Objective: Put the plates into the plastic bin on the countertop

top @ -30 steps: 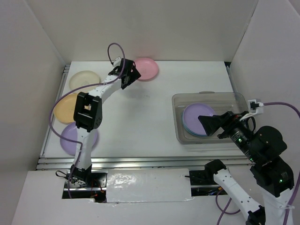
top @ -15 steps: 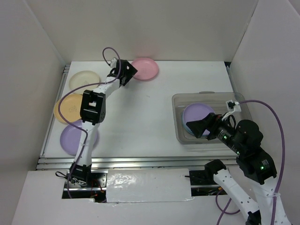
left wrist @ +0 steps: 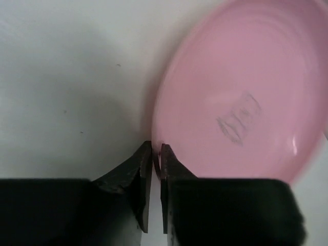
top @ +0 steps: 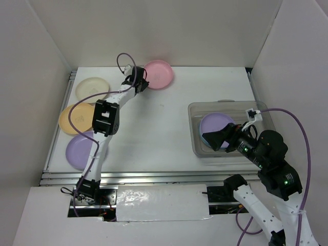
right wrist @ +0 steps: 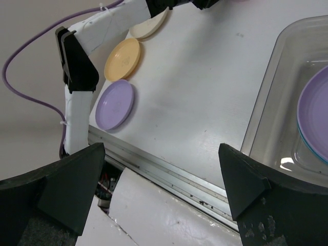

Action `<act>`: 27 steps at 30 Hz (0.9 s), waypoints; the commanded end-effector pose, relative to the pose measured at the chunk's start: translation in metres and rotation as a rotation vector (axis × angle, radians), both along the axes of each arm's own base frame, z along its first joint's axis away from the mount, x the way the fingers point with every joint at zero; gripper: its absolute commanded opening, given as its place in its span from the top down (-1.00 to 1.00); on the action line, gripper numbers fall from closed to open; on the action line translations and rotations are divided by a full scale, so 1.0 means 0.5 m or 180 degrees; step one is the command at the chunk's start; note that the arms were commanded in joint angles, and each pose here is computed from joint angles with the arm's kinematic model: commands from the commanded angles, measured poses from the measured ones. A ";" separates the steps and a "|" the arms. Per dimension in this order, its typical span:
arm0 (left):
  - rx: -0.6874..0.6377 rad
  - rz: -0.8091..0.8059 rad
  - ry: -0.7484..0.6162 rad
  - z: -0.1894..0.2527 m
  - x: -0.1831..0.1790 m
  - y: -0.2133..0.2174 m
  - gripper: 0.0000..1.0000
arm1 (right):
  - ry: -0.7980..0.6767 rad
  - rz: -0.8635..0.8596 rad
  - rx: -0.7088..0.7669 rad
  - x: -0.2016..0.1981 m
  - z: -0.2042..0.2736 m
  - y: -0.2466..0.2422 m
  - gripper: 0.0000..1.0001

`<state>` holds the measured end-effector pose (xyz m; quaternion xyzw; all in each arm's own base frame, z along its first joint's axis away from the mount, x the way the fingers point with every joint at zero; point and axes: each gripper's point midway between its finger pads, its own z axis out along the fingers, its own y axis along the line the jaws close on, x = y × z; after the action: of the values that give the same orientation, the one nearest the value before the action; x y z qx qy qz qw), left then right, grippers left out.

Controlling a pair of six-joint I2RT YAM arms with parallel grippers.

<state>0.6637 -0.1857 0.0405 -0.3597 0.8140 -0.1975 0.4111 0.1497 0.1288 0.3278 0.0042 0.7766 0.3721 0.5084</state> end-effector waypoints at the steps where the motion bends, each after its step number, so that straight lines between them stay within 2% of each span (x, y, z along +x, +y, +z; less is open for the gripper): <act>1: 0.0177 0.0053 0.0265 -0.073 -0.028 0.019 0.60 | -0.0291 0.0068 0.0035 -0.003 0.051 0.003 -1.00; 3: 0.0165 0.0022 0.0296 -0.072 -0.038 0.021 0.77 | -0.0291 0.0040 0.0024 -0.004 0.050 -0.001 -1.00; 4: 0.0139 0.0002 0.0298 -0.067 -0.045 0.023 1.00 | -0.0311 0.0022 0.0019 -0.004 0.052 -0.003 -1.00; 5: 0.0157 -0.0004 0.0272 -0.058 -0.051 0.024 1.00 | -0.0319 0.0004 0.0014 -0.004 0.052 -0.005 -1.00; 6: 0.0122 0.0016 0.0066 0.020 -0.050 0.024 1.00 | -0.0330 -0.0004 0.0005 -0.005 0.053 -0.007 -1.00; 7: 0.0188 0.0021 0.0172 0.003 -0.088 0.028 1.00 | -0.0330 -0.0037 -0.0006 -0.005 0.052 -0.011 -1.00; 8: 0.0258 0.0062 0.0086 0.034 -0.101 0.035 1.00 | -0.0315 -0.0045 -0.0019 -0.003 0.051 -0.011 -1.00; 9: 0.0260 0.0060 -0.0131 0.120 -0.135 0.040 1.00 | -0.0318 -0.0049 -0.0024 -0.005 0.052 -0.013 -1.00; 11: 0.0450 -0.0054 -0.0425 0.220 -0.183 0.025 1.00 | -0.0339 -0.0065 -0.0014 -0.009 0.058 -0.016 -1.00; 12: 0.0468 -0.0198 -0.0695 0.324 -0.238 -0.005 1.00 | -0.0375 -0.0097 -0.0019 -0.011 0.062 -0.021 -1.00; 13: 0.0713 -0.0427 -0.0918 0.376 -0.259 -0.017 1.00 | -0.0386 -0.0150 -0.0025 -0.011 0.064 -0.027 -1.00; 14: 0.0664 -0.0627 -0.1178 0.466 -0.298 -0.040 1.00 | -0.0381 -0.0184 -0.0028 -0.011 0.063 -0.031 -1.00; 15: 0.0702 -0.0753 -0.1146 0.483 -0.327 -0.055 1.00 | -0.0386 -0.0204 -0.0030 -0.012 0.062 -0.034 -1.00; 18: 0.0760 -0.1443 -0.1076 0.503 -0.432 -0.170 1.00 | -0.0434 -0.0370 -0.0032 -0.014 0.070 -0.053 -1.00; 20: 0.0839 -0.1765 -0.0828 0.461 -0.472 -0.218 1.00 | -0.0461 -0.0548 -0.0017 -0.013 0.085 -0.073 -1.00; 25: 0.0695 -0.2565 -0.0685 0.412 -0.558 -0.402 1.00 | -0.0419 -0.0935 0.0006 -0.034 0.142 -0.124 -1.00; 26: 0.0746 -0.2667 -0.0515 0.366 -0.566 -0.428 1.00 | -0.0395 -0.0975 -0.0004 -0.038 0.146 -0.130 -1.00; 27: 0.0710 -0.2784 -0.0587 0.383 -0.581 -0.470 1.00 | -0.0400 -0.1068 -0.0006 -0.046 0.158 -0.144 -1.00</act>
<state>0.3935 -0.3880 0.3102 0.0200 0.8120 -0.3304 0.4807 0.1293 0.0766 0.4004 0.0702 0.7255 0.3154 0.6076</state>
